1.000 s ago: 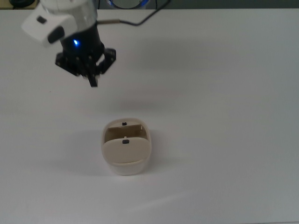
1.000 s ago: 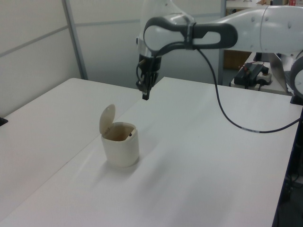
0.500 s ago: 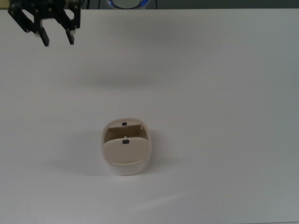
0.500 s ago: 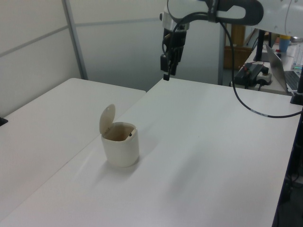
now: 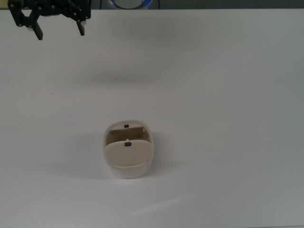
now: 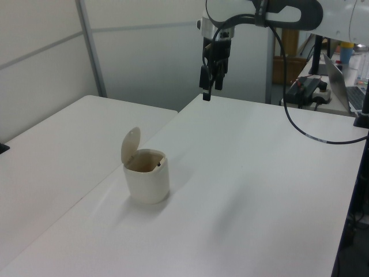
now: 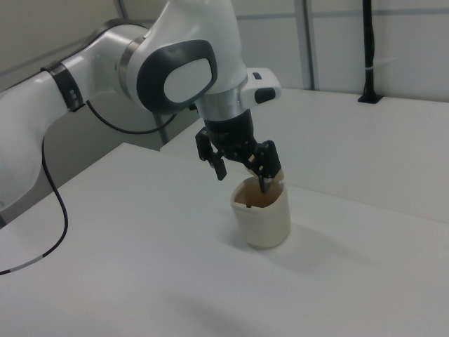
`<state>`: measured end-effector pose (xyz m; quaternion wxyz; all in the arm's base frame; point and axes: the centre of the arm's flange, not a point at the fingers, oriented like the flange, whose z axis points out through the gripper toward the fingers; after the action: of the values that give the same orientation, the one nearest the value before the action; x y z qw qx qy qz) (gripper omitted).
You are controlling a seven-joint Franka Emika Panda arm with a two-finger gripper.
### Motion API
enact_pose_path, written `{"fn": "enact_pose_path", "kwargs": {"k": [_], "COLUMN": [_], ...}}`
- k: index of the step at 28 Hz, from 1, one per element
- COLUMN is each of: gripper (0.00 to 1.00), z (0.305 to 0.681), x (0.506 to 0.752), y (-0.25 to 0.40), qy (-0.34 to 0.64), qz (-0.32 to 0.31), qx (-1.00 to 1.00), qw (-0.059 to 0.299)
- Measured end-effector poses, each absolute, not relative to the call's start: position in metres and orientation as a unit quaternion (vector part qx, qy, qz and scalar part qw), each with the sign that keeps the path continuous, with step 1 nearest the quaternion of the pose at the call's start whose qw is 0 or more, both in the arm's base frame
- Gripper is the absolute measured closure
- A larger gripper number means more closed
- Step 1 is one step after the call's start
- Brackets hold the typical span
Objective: Open the trash can
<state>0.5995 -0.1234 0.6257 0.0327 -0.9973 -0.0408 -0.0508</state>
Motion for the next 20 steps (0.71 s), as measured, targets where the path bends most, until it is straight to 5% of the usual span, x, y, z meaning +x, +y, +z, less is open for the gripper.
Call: {"fn": "enact_pose_path", "kwargs": {"k": [20], "gripper": [0.0], "z": [0.609], "x": [0.603], "y": [-0.127], "qy": [-0.041], "qz": [-0.033], "qx": [-0.998], "qw": [0.024]}}
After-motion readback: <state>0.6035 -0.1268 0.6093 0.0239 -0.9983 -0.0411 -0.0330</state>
